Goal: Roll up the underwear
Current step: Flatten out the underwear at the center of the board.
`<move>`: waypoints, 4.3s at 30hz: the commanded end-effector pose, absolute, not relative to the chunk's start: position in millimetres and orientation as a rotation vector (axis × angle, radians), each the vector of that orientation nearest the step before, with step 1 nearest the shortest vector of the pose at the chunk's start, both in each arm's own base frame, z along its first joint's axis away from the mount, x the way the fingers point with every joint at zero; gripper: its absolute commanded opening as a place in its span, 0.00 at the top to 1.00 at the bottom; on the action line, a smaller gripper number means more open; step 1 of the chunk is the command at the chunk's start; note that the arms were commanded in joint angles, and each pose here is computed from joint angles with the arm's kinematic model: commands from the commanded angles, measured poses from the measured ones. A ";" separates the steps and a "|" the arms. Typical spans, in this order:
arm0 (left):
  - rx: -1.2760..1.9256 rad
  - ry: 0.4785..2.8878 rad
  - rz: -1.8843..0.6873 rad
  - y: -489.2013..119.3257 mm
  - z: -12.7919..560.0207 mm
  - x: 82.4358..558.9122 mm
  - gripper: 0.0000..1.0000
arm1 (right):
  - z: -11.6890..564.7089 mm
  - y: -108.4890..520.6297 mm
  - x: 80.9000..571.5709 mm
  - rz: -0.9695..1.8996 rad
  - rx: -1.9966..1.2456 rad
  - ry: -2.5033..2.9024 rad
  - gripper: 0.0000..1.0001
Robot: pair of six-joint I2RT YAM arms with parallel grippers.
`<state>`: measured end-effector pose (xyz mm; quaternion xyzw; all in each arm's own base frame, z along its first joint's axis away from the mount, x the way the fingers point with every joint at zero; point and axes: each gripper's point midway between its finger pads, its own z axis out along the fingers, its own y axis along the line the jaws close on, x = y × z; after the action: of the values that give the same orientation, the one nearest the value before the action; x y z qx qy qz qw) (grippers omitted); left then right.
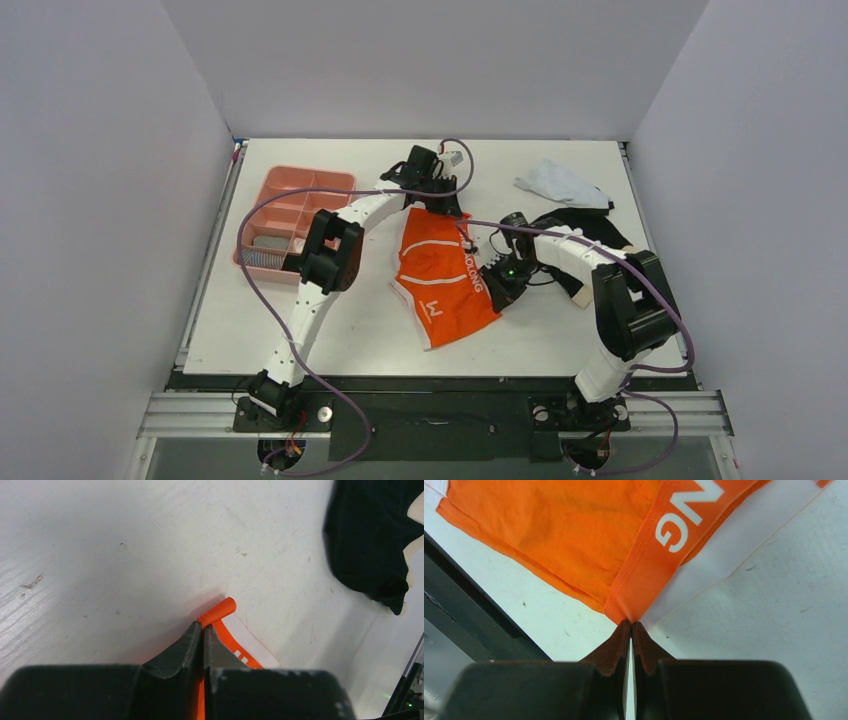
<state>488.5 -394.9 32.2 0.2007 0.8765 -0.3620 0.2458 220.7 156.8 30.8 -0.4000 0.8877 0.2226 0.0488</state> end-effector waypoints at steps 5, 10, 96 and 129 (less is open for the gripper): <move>0.327 2.394 -1.003 -376.2 39.3 514.3 1.00 | 36.9 139.3 230.2 0.642 -1.182 2.679 1.00; 0.208 2.408 -0.949 -360.9 42.7 524.2 1.00 | 41.5 130.1 232.5 0.615 -1.176 2.669 1.00; 0.817 2.576 -0.546 -231.1 35.8 389.1 0.01 | 16.0 61.8 278.6 0.017 -1.143 2.810 0.63; 0.752 2.403 -1.115 -286.4 58.6 311.2 0.03 | 30.5 158.5 309.8 0.344 -1.166 2.656 0.64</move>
<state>307.4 -270.9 54.1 0.2671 0.8717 -0.3675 0.1840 291.0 154.2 23.3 -0.4058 0.9014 0.1281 0.0800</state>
